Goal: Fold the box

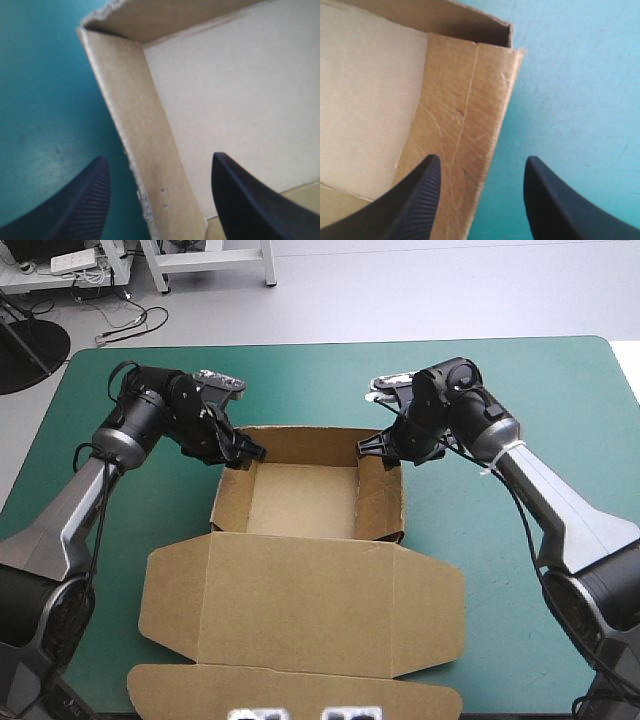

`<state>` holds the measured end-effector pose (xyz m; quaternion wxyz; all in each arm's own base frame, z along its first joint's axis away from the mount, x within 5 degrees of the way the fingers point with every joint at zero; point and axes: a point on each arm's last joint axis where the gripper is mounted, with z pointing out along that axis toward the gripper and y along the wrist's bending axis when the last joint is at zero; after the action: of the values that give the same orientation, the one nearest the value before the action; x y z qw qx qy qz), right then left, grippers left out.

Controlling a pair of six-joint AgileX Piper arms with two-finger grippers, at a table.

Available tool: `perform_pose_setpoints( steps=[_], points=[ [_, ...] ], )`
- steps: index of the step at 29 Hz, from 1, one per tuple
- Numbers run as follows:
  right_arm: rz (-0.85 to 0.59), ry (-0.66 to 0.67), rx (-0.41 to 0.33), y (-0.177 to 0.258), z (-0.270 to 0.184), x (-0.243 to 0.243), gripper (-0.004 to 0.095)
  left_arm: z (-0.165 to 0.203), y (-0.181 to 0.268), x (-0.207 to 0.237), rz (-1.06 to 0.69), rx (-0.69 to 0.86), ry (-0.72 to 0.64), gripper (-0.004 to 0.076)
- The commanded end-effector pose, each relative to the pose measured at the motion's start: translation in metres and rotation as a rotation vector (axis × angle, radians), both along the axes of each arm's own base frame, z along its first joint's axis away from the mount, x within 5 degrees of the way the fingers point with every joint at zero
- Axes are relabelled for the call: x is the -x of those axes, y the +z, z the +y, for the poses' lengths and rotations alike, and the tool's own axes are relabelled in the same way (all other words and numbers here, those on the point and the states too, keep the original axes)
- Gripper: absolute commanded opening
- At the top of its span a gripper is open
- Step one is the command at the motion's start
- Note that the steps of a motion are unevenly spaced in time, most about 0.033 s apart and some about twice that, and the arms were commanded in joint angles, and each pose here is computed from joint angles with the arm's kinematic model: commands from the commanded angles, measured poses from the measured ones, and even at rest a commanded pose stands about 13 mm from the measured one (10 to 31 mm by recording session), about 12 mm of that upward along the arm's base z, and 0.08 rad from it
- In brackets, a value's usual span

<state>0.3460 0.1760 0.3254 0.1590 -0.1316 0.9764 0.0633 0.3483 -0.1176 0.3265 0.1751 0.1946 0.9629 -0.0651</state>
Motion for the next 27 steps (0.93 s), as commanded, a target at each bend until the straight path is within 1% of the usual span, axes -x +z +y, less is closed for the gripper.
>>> perform_pose_setpoints(
  steps=[1, 2, 3, 6, 8, 11, 12, 15, 17, 21, 24, 27],
  points=[
    [-0.141, 0.008, -0.048, 0.055, -0.011, 0.019, 0.0481, 0.001, 0.059, 0.011, -0.138, 0.043, -0.001, 0.0432],
    [-0.186, 0.007, -0.06, 0.07, -0.015, 0.024, 0.0481, 0.004, 0.082, 0.016, -0.174, 0.045, -0.005, 0.043],
    [-0.207, 0.004, -0.068, 0.078, -0.016, 0.027, 0.0481, 0.005, 0.093, 0.018, -0.209, 0.053, -0.004, 0.0428],
    [-0.256, -0.024, -0.082, 0.095, -0.024, 0.038, 0.048, 0.01, 0.134, 0.034, -0.343, 0.096, -0.003, 0.0374],
    [-0.274, -0.069, -0.102, 0.103, -0.029, 0.044, 0.0481, 0.015, 0.16, 0.05, -0.425, 0.123, -0.001, 0.0271],
    [-0.274, -0.102, -0.13, 0.107, -0.033, 0.046, 0.0481, 0.024, 0.189, 0.078, -0.515, 0.16, 0.01, 0.0044],
    [-0.269, -0.105, -0.14, 0.107, -0.032, 0.047, 0.0481, 0.027, 0.197, 0.09, -0.545, 0.167, 0.007, -0.0013],
    [-0.246, -0.111, -0.132, 0.1, -0.031, 0.044, 0.0481, 0.037, 0.218, 0.121, -0.621, 0.19, 0.006, -0.0009],
    [-0.225, -0.116, -0.11, 0.091, -0.03, 0.04, 0.0481, 0.045, 0.229, 0.142, -0.672, 0.2, 0.012, -0.001],
    [-0.151, -0.126, -0.079, 0.063, -0.024, 0.029, 0.0481, 0.058, 0.245, 0.177, -0.755, 0.204, 0.026, -0.001],
    [-0.087, -0.131, -0.059, 0.04, -0.018, 0.02, 0.0481, 0.067, 0.245, 0.196, -0.776, 0.189, 0.037, -0.001],
    [-0.022, -0.128, -0.05, 0.019, -0.012, 0.011, 0.0481, 0.075, 0.236, 0.214, -0.771, 0.158, 0.046, -0.001]
  ],
)
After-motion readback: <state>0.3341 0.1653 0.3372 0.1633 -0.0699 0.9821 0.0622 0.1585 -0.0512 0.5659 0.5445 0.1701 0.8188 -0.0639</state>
